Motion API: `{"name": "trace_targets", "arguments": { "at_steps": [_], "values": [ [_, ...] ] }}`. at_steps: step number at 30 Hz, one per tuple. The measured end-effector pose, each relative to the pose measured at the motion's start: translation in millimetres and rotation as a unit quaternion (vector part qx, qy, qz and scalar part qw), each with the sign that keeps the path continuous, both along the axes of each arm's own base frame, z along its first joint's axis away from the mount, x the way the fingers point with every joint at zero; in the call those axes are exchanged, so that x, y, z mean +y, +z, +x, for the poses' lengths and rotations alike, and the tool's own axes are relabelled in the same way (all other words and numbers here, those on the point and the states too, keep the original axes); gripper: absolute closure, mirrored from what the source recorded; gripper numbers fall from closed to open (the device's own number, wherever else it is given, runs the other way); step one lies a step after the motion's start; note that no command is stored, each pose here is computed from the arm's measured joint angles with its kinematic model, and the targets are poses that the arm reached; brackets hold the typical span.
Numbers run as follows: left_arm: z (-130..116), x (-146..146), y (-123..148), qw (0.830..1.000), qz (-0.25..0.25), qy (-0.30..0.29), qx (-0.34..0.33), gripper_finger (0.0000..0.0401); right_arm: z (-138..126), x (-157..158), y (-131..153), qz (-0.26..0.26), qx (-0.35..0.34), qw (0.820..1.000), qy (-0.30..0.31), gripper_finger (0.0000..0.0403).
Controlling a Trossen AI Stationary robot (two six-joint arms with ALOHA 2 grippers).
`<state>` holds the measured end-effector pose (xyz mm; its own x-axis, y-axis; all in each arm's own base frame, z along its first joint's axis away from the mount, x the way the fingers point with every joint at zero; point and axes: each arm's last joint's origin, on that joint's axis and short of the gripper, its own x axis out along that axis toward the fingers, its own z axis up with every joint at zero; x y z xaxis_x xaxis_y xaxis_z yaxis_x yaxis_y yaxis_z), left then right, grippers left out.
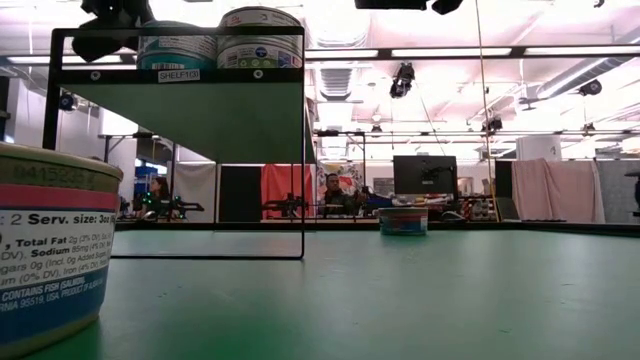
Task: Stack canned seafood by type on shelf
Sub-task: Put the yellow and blue tuna can on the shelf
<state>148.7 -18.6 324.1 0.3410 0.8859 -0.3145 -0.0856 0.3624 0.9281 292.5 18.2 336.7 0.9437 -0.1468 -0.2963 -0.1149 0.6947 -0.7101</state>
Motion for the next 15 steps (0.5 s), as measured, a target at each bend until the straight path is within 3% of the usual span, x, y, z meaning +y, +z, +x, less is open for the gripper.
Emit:
{"name": "trace_targets", "arguments": {
  "at_steps": [9,15],
  "values": [
    [8,11,1,0.999,0.001,0.031,-0.008,0.0268,0,0,0,0.007,0.001,1.0,-0.002,0.0126],
    [18,9,0,1.0,-0.023,0.012,-0.001,0.0267,0,0,-1,0.007,0.004,1.0,-0.002,0.0119]
  ]
}}
